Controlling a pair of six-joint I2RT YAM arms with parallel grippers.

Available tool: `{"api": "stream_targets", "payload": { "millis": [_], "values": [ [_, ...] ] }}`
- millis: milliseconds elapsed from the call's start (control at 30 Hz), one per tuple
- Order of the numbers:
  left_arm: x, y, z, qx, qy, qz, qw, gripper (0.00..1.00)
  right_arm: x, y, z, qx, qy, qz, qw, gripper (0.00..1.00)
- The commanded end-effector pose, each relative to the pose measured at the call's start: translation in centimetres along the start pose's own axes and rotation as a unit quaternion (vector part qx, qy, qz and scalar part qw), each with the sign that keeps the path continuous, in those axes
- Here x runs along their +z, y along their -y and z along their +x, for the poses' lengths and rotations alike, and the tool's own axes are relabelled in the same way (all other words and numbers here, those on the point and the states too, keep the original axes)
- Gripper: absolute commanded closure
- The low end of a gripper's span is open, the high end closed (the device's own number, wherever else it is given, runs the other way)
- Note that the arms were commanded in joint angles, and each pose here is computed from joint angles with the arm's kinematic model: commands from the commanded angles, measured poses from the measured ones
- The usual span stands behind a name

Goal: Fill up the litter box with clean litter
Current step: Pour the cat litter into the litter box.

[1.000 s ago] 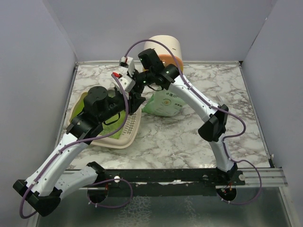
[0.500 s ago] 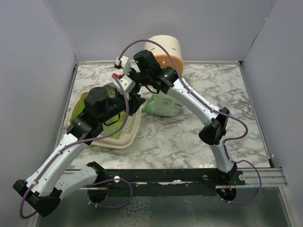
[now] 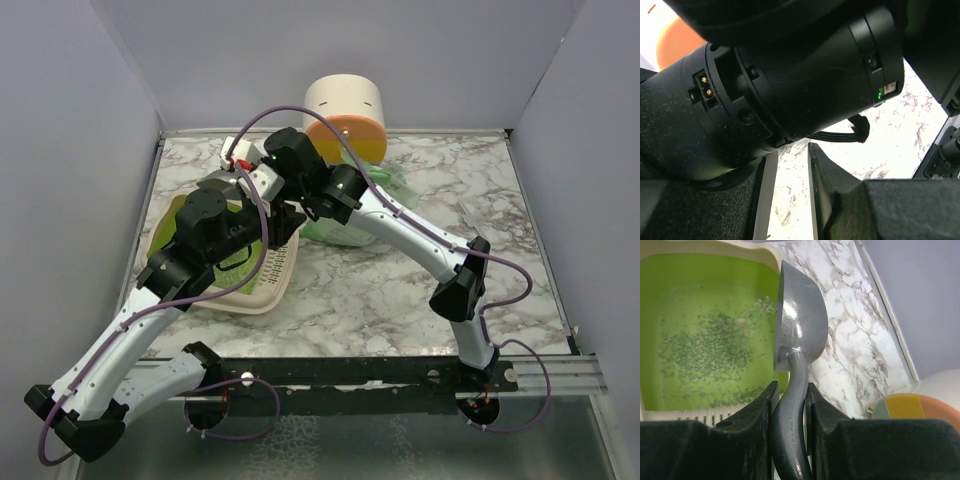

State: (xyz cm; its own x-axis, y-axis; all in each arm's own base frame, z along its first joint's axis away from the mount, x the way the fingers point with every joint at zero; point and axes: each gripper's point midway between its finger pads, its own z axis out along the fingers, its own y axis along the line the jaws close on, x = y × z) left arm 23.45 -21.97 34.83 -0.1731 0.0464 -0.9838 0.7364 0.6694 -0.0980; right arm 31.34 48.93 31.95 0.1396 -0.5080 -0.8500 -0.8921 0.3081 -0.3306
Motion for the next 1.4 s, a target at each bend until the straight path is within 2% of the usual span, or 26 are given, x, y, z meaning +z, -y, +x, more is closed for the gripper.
{"api": "stream_targets", "payload": {
  "millis": [0,433,667,867,1133,1233,1367],
  "values": [
    [-0.2,-0.1,-1.2,0.007,0.026,-0.005,1.000,0.66,0.0,-0.2,-1.7,-0.046,0.013,0.048,0.998,0.99],
    [-0.3,-0.3,-1.0,0.005,0.024,-0.010,1.000,0.66,-0.9,-1.6,-2.6,0.000,0.035,0.016,0.999,0.99],
    [-0.1,-0.5,-1.6,0.004,0.028,-0.016,0.999,0.65,-5.0,3.1,-3.7,0.075,0.064,0.026,0.995,0.99],
    [0.8,0.0,-2.7,0.005,0.038,0.001,0.999,0.63,-11.8,10.9,-1.9,0.136,0.068,0.071,0.986,0.99],
    [4.8,0.3,-3.2,0.026,0.015,0.040,0.999,0.53,-25.8,20.7,3.1,0.166,0.060,0.228,0.957,0.99],
    [6.3,0.6,-3.7,0.044,0.011,0.059,0.997,0.42,-30.9,22.0,5.6,0.181,0.041,0.277,0.943,0.99],
    [8.2,1.0,-4.6,0.069,0.010,0.087,0.994,0.28,-35.8,21.4,9.2,0.200,0.004,0.317,0.927,0.99]
  ]
}}
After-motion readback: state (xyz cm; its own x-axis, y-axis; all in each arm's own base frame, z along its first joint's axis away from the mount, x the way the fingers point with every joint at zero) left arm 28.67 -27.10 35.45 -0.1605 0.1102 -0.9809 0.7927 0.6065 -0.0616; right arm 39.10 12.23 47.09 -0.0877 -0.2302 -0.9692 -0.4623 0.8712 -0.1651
